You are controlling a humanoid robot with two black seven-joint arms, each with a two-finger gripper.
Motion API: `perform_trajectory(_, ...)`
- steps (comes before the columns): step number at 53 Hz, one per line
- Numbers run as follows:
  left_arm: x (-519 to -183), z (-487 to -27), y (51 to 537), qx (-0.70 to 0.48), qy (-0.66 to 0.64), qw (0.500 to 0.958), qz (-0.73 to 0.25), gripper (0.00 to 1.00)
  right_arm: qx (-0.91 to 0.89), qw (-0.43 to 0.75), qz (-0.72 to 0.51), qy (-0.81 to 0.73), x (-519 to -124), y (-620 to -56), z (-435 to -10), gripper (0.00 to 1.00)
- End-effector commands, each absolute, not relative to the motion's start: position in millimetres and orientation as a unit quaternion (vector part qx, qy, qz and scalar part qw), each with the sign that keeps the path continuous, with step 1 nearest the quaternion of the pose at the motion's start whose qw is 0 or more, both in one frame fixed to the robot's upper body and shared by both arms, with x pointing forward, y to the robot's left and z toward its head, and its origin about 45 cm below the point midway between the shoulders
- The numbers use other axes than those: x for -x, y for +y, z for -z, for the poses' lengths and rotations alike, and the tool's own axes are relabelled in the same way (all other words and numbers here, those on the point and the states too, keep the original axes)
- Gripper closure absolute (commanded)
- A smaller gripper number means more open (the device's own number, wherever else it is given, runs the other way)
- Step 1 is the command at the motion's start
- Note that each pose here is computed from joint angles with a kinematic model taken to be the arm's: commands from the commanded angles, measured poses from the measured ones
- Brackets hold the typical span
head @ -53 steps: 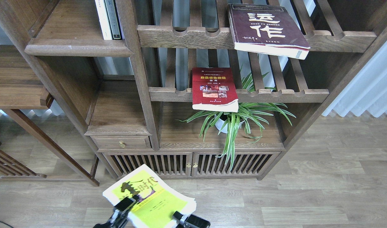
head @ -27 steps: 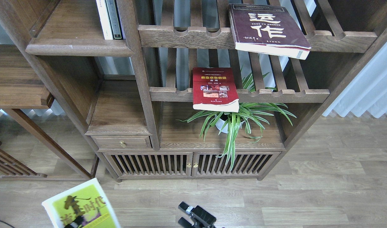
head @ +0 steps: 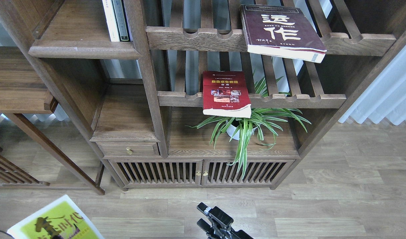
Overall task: Organize books on shelf
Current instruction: 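Carry the yellow-green book with the left gripper up and away outward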
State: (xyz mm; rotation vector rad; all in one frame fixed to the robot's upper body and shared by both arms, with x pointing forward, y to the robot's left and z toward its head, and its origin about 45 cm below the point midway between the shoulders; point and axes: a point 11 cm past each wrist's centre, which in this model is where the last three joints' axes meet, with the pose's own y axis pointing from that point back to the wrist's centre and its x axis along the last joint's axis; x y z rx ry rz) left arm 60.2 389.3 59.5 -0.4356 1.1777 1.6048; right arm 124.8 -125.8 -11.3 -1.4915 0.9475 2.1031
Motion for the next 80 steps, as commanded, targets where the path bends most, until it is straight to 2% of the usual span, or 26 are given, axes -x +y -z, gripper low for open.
perform_trajectory(1,-103,-86,421,0.222,0.429,0.545,-0.685,0.95,0.531,0.196,-0.75,0.344,-125,-129,13,0.18)
perform_trajectory(6,-139,-118,451,0.274,0.37,0.557,-0.691,0.96,0.53,0.195,-0.75,0.344,-125,-129,14,0.18)
perform_trajectory(18,-186,-155,461,0.297,0.327,0.6,-0.667,0.96,0.536,0.196,-0.746,0.342,-131,-129,12,0.18)
perform_trajectory(33,-198,-159,454,0.303,0.328,0.611,-0.654,0.96,0.532,0.192,-0.748,0.346,-127,-130,15,0.17)
perform_trajectory(34,-212,-170,454,0.304,0.317,0.626,-0.645,0.96,0.53,0.192,-0.749,0.347,-125,-131,16,0.17)
perform_trajectory(38,-224,-184,458,0.302,0.301,0.641,-0.639,0.96,0.528,0.191,-0.751,0.349,-123,-131,17,0.17)
perform_trajectory(55,-264,-261,485,0.328,0.237,0.685,-0.605,0.96,0.523,0.188,-0.753,0.354,-118,-134,21,0.17)
perform_trajectory(71,-274,-283,488,0.318,0.215,0.703,-0.598,0.96,0.51,0.179,-0.758,0.365,-106,-138,29,0.16)
perform_trajectory(80,-292,-311,484,0.324,0.188,0.723,-0.58,0.96,0.51,0.179,-0.758,0.365,-106,-138,29,0.16)
